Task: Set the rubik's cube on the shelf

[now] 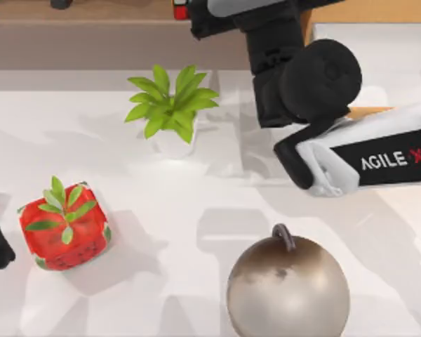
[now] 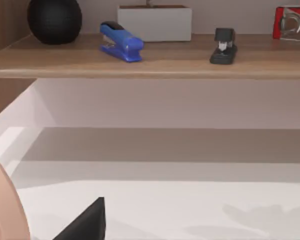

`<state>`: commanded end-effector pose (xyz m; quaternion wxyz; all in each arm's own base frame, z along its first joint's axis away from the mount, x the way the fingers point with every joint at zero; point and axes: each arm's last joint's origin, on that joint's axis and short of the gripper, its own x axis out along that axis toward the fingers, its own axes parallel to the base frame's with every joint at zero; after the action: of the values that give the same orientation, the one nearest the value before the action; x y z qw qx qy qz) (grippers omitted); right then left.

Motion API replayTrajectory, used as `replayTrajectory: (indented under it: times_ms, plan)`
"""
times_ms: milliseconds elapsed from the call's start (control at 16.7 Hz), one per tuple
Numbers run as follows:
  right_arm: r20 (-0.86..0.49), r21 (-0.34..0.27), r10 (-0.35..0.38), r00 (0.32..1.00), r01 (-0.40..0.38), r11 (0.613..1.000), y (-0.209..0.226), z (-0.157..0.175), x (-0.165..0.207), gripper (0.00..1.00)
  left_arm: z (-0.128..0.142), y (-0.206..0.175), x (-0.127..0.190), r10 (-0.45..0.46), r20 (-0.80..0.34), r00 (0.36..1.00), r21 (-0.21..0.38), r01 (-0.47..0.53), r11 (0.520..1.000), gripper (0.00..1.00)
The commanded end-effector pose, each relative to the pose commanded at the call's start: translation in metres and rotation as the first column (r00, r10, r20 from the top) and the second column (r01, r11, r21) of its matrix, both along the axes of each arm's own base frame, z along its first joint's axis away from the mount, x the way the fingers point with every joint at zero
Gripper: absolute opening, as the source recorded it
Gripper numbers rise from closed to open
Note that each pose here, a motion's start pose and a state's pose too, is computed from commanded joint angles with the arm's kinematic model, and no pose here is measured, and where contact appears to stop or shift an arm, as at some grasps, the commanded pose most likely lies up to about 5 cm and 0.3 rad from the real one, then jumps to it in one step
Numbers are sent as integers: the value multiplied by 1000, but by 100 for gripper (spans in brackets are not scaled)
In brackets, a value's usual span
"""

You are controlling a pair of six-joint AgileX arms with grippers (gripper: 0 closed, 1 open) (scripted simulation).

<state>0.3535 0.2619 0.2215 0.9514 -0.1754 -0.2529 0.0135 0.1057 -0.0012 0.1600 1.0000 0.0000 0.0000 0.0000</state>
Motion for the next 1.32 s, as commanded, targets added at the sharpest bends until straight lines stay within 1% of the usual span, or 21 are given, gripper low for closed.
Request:
replayTrajectory:
  times_ms: [120, 240, 360, 420, 480, 600, 720, 840, 900, 960, 1020, 1080, 1320]
  plan:
    - [68, -107, -43, 997, 50, 993, -26, -3, -27, 100, 0, 0, 0, 0, 0, 1000, 0, 0, 1000, 100]
    - [115, -226, -95, 989, 119, 967, -54, -12, -52, 100, 0, 0, 0, 0, 0, 1000, 0, 0, 1000, 100]
    - [137, -357, -151, 979, 191, 914, -81, -27, -75, 100, 0, 0, 0, 0, 0, 1000, 0, 0, 1000, 100]
    - [139, -427, -179, 974, 223, 877, -94, -36, -86, 100, 0, 0, 0, 0, 0, 1000, 0, 0, 1000, 100]
    - [135, -497, -207, 969, 247, 832, -107, -46, -95, 100, 0, 0, 0, 0, 0, 1000, 0, 0, 1000, 100]
    - [108, -638, -263, 959, 270, 721, -130, -66, -112, 100, 0, 0, 0, 0, 0, 1000, 0, 0, 1000, 100]
    - [61, -763, -324, 944, 253, 594, -150, -88, -123, 100, 0, 0, 0, 0, 0, 1000, 0, 0, 1000, 100]
    - [7, -858, -392, 920, 206, 470, -168, -108, -128, 100, 0, 0, 0, 0, 0, 1000, 0, 0, 1000, 100]
    - [-18, -891, -426, 905, 179, 417, -176, -116, -128, 100, 0, 0, 0, 0, 0, 1000, 0, 0, 1000, 100]
    - [-38, -915, -456, 889, 152, 374, -183, -124, -128, 100, 0, 0, 0, 0, 0, 1000, 0, 0, 1000, 100]
    - [-54, -930, -480, 876, 131, 343, -188, -129, -127, 100, 0, 0, 0, 0, 0, 1000, 0, 0, 1000, 100]
    - [-62, -937, -493, 868, 119, 328, -190, -132, -126, 100, 0, 0, 0, 0, 0, 1000, 0, 0, 1000, 100]
    - [-63, -938, -495, 867, 118, 326, -191, -132, -126, 100, 0, 0, 0, 0, 0, 1000, 0, 0, 1000, 100]
